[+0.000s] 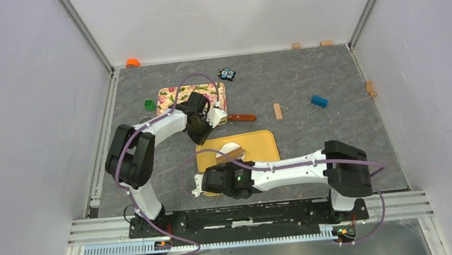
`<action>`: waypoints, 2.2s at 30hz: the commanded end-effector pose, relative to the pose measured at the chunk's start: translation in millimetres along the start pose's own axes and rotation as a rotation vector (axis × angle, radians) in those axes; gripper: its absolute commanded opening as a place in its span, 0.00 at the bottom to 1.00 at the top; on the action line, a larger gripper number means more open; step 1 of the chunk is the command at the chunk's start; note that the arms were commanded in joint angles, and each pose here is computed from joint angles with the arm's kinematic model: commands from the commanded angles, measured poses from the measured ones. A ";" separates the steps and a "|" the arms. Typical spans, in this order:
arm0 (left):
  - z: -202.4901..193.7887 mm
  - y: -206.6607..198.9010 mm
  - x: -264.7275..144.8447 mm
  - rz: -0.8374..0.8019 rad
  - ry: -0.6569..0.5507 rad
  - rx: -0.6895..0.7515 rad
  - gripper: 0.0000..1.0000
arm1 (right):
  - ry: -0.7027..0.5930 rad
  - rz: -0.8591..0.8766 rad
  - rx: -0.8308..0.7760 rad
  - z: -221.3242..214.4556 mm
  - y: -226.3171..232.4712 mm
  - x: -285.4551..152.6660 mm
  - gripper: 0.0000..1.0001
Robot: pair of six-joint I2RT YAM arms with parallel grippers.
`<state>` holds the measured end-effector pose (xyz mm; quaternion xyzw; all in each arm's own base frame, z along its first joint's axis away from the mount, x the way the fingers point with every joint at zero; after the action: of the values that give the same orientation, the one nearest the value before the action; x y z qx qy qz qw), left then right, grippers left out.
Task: Roll out the dumpling wrappers from the dough
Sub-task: Flatten out the dough on the work surface.
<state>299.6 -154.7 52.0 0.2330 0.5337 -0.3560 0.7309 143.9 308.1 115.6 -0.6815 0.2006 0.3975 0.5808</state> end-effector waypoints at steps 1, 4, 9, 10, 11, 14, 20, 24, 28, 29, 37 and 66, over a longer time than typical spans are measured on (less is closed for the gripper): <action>-27.5 -14.9 38.5 -0.077 0.088 0.016 0.02 | 0.153 0.487 -0.104 -39.8 85.7 31.3 0.00; -27.5 -15.0 38.6 -0.077 0.088 0.016 0.02 | 0.187 0.480 -0.106 -43.2 74.1 56.3 0.00; -27.6 -14.8 38.5 -0.077 0.088 0.015 0.02 | 0.141 0.501 -0.080 -30.2 72.1 64.6 0.00; -27.5 -15.1 38.6 -0.078 0.088 0.016 0.02 | 0.140 0.506 -0.074 -30.9 75.1 61.0 0.00; -27.6 -15.1 38.7 -0.078 0.088 0.015 0.02 | 0.138 0.505 -0.073 -32.3 78.7 55.3 0.00; -27.5 -15.1 38.6 -0.077 0.088 0.016 0.02 | 0.143 0.520 -0.057 -41.8 94.8 36.0 0.00; -27.5 -15.2 38.6 -0.078 0.088 0.016 0.02 | 0.126 0.530 -0.064 -32.6 106.8 -5.5 0.00; -27.4 -15.0 38.5 -0.077 0.087 0.016 0.02 | 0.116 0.517 -0.077 -32.1 103.5 3.3 0.00; -27.6 -14.8 38.6 -0.077 0.088 0.015 0.02 | 0.158 0.501 -0.102 -43.0 94.6 38.4 0.00; -27.5 -14.9 38.6 -0.077 0.088 0.015 0.02 | 0.164 0.500 -0.100 -44.7 91.9 46.2 0.00; -27.6 -15.0 38.6 -0.078 0.088 0.015 0.02 | 0.117 0.443 -0.071 -21.4 71.3 55.3 0.00; -27.6 -15.0 38.2 -0.077 0.088 0.016 0.02 | 0.103 0.473 -0.081 -16.1 109.8 28.4 0.00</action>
<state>299.6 -154.7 52.0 0.2330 0.5336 -0.3562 0.7308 152.8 325.4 107.0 -0.6889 0.2085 0.3741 0.5848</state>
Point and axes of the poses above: each gripper's point midway between its finger pads, its own x axis out along the fingers, its own y axis along the line the jaws close on, z = x × y, the point moved 4 cm from there along -x, back along the fingers, and after that the axes turned 8 degrees about -x, right-handed, at the moved point
